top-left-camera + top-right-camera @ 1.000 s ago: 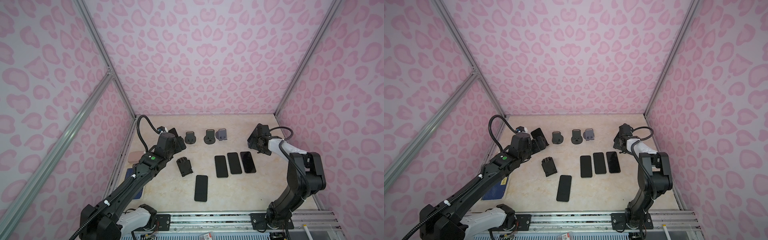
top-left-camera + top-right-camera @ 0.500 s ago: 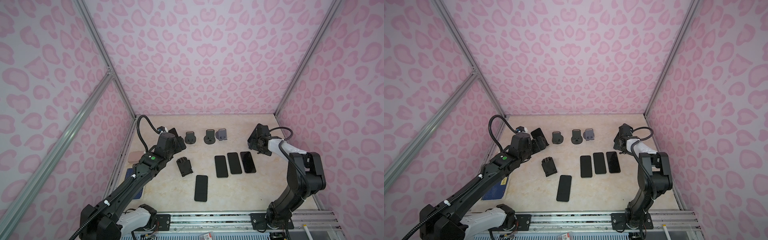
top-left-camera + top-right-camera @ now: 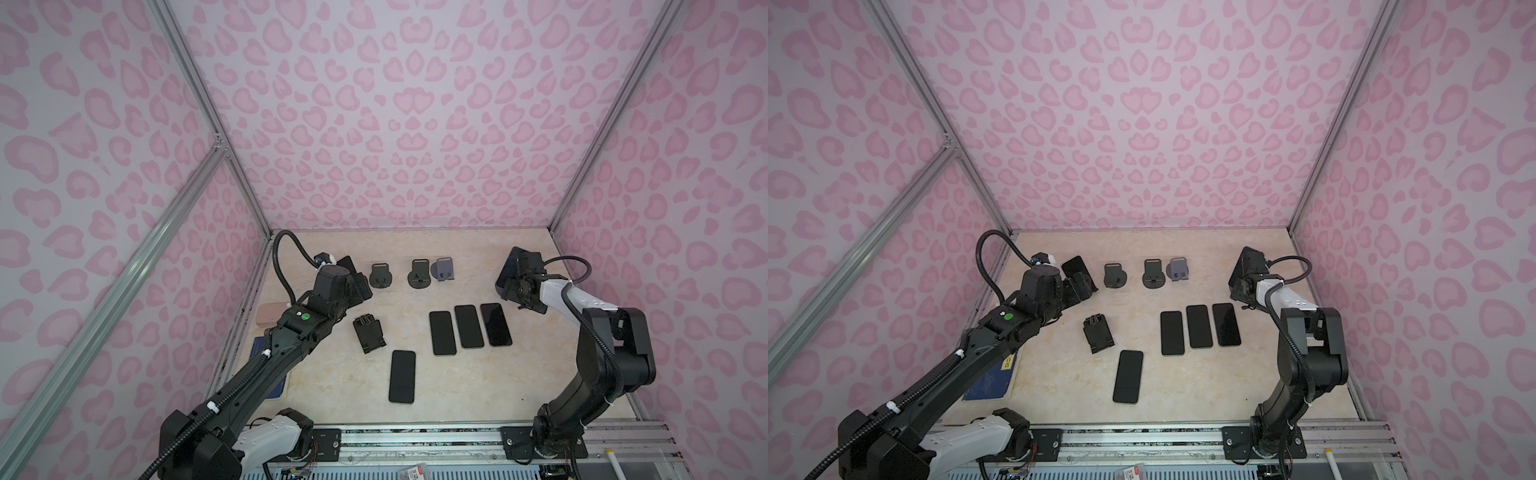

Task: Remove the phone from the phone stand
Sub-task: 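Close the right gripper on the top edge of the blue-edged phone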

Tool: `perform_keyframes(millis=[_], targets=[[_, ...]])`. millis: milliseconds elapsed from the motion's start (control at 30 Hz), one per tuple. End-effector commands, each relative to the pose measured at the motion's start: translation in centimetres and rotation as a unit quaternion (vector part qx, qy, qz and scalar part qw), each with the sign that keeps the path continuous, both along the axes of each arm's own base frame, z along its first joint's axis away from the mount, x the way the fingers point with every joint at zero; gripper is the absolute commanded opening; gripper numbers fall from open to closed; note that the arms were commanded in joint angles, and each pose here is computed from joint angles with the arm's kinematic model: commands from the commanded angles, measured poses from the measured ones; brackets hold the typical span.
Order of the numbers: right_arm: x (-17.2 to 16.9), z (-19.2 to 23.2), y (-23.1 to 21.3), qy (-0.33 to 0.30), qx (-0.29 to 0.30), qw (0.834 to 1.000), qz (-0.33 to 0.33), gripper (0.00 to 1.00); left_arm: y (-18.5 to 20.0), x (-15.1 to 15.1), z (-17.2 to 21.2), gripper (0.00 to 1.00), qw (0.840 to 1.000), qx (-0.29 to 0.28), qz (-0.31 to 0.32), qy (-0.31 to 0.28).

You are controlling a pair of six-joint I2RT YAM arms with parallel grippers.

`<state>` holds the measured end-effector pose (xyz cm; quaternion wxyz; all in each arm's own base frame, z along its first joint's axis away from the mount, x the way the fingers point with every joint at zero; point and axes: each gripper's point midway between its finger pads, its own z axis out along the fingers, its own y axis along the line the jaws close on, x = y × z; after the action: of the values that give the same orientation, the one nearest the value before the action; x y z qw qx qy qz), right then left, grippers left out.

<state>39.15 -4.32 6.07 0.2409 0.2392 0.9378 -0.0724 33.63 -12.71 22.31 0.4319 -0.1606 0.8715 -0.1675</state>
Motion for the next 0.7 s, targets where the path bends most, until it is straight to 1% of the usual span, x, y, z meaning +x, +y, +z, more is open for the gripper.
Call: perform_keyframes(millis=[0,667], targets=[[-0.4,-0.2,-0.4,0.007,-0.005,1.000,-0.005,0.89,-0.1,0.1,0.7,0.96,1.000,-0.008,-0.001,-0.013],[-0.8,0.0,-1.6,0.005,-0.013,1.000,-0.019,0.88,0.0,0.1,1.0,0.96,1.000,-0.009,0.000,-0.017]])
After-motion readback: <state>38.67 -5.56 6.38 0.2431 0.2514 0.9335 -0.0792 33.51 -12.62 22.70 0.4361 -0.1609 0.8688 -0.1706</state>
